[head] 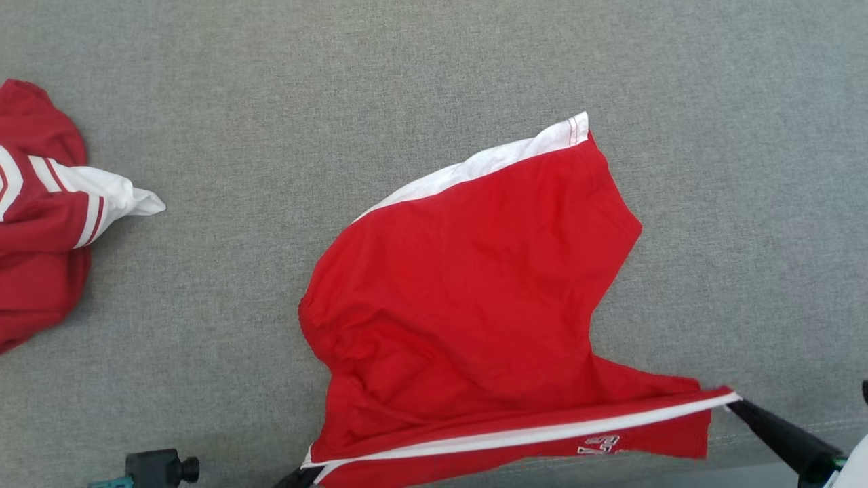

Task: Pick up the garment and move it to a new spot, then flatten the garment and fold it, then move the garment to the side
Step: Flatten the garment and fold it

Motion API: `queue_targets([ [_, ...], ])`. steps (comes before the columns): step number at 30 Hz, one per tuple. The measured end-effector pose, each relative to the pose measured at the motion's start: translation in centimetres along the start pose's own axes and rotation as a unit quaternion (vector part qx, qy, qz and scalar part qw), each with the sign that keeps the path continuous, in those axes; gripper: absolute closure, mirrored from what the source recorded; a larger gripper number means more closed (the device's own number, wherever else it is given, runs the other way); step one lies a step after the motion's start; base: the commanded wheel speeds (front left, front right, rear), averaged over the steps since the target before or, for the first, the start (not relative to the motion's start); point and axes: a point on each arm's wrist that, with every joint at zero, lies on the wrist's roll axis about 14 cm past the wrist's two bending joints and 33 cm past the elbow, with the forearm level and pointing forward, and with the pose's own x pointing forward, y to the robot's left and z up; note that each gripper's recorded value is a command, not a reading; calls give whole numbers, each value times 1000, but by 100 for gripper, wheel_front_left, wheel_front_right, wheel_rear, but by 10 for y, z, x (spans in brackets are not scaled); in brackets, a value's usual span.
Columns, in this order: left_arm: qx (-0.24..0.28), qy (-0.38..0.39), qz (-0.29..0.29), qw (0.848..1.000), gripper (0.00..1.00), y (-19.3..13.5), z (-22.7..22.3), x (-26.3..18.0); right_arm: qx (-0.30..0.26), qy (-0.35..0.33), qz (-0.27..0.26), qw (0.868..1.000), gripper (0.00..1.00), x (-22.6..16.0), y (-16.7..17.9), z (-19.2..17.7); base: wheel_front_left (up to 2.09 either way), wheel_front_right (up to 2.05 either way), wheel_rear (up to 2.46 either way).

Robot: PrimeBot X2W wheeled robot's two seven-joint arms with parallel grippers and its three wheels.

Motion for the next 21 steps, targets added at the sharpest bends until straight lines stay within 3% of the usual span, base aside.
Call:
queue_targets([
  [5, 3, -21, -35, 999, 100, -22, 26, 0, -81, -38, 47, 995, 100, 4, 31, 52, 0, 0, 0],
  [12, -14, -31, -61, 998, 100, -39, 43, -3, -175, -34, 73, 981, 100, 10, 57, 87, 0, 0, 0],
  [21, 3, -54, -78, 995, 100, -54, 83, -3, -219, -57, 92, 970, 100, 34, 86, 132, 0, 0, 0],
])
